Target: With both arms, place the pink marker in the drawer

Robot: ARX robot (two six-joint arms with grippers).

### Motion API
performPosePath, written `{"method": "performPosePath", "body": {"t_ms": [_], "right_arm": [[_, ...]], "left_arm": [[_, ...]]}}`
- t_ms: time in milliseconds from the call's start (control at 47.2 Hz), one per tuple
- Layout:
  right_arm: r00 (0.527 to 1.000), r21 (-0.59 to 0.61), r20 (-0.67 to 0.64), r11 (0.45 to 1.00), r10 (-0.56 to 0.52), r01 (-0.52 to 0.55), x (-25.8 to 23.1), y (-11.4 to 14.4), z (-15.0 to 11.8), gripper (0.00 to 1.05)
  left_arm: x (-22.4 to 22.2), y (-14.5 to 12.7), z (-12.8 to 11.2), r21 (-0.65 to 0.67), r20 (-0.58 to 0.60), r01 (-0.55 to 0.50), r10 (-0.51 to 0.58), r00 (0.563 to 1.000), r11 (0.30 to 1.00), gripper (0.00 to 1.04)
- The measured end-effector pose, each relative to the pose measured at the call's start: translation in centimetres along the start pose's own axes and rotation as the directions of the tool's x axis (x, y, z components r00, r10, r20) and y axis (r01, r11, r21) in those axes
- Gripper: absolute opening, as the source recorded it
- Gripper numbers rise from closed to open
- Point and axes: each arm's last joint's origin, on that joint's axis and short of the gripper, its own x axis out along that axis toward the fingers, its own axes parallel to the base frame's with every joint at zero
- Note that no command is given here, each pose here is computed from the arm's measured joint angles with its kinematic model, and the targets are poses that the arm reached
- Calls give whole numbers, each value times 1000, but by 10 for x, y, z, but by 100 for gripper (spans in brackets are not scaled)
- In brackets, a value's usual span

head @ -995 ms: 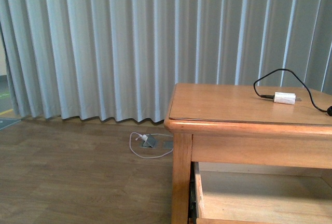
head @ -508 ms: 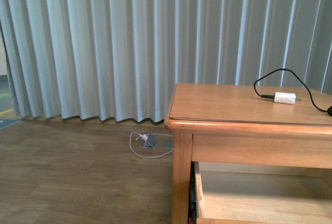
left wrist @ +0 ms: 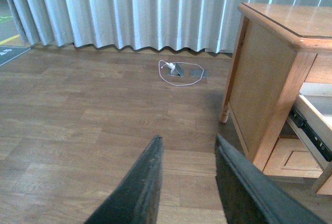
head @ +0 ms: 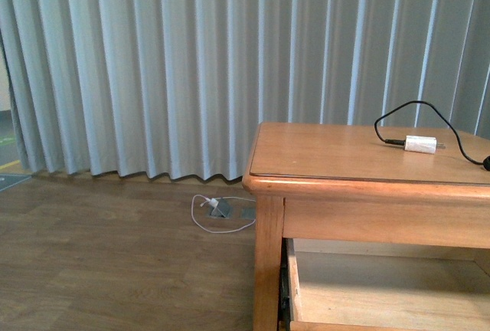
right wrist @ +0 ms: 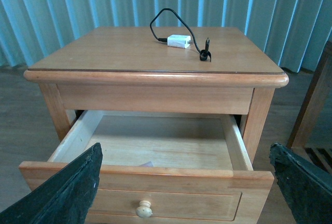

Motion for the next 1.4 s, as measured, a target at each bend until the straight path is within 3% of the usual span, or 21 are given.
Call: {"method": "performPosePath", "body": {"t_ms": [64, 127, 233, 296, 445, 805, 910, 1101, 1397], "right_arm": [[1000, 1, -8, 1000, 0, 0, 0, 0, 0, 96], [991, 13, -134, 1000, 16, -14, 1, 1, -1, 96], [920, 25, -381, 996, 90, -87, 8, 5, -15, 96], [870, 31, -474, 990, 134, -135, 16, 6, -20, 96], [793, 32, -585, 982, 171, -189, 49, 9, -32, 96], [719, 50, -681, 988, 139, -143, 117, 24, -58, 96], [722, 30, -684, 993, 106, -118, 133, 27, -68, 96], [773, -4, -634, 999, 32, -45, 166, 29, -82, 96], [824, 3, -566, 1000, 9, -9, 200, 32, -91, 96]], "left_arm": [[0, 0, 0, 0, 0, 0, 0, 1000, 1000, 53], [0, 0, 0, 0, 0, 0, 0, 1000, 1000, 64], [0, 0, 0, 0, 0, 0, 0, 1000, 1000, 90], [0, 0, 0, 1, 0, 0, 0, 1000, 1000, 101], [0, 0, 0, 0, 1, 0, 0, 1000, 1000, 99], [0, 0, 0, 0, 1, 0, 0, 1000, 1000, 99], [0, 0, 0, 1, 1, 0, 0, 1000, 1000, 99], [0, 0, 0, 1, 1, 0, 0, 1000, 1000, 99], [0, 0, 0, 0, 1, 0, 0, 1000, 1000, 99]]}}
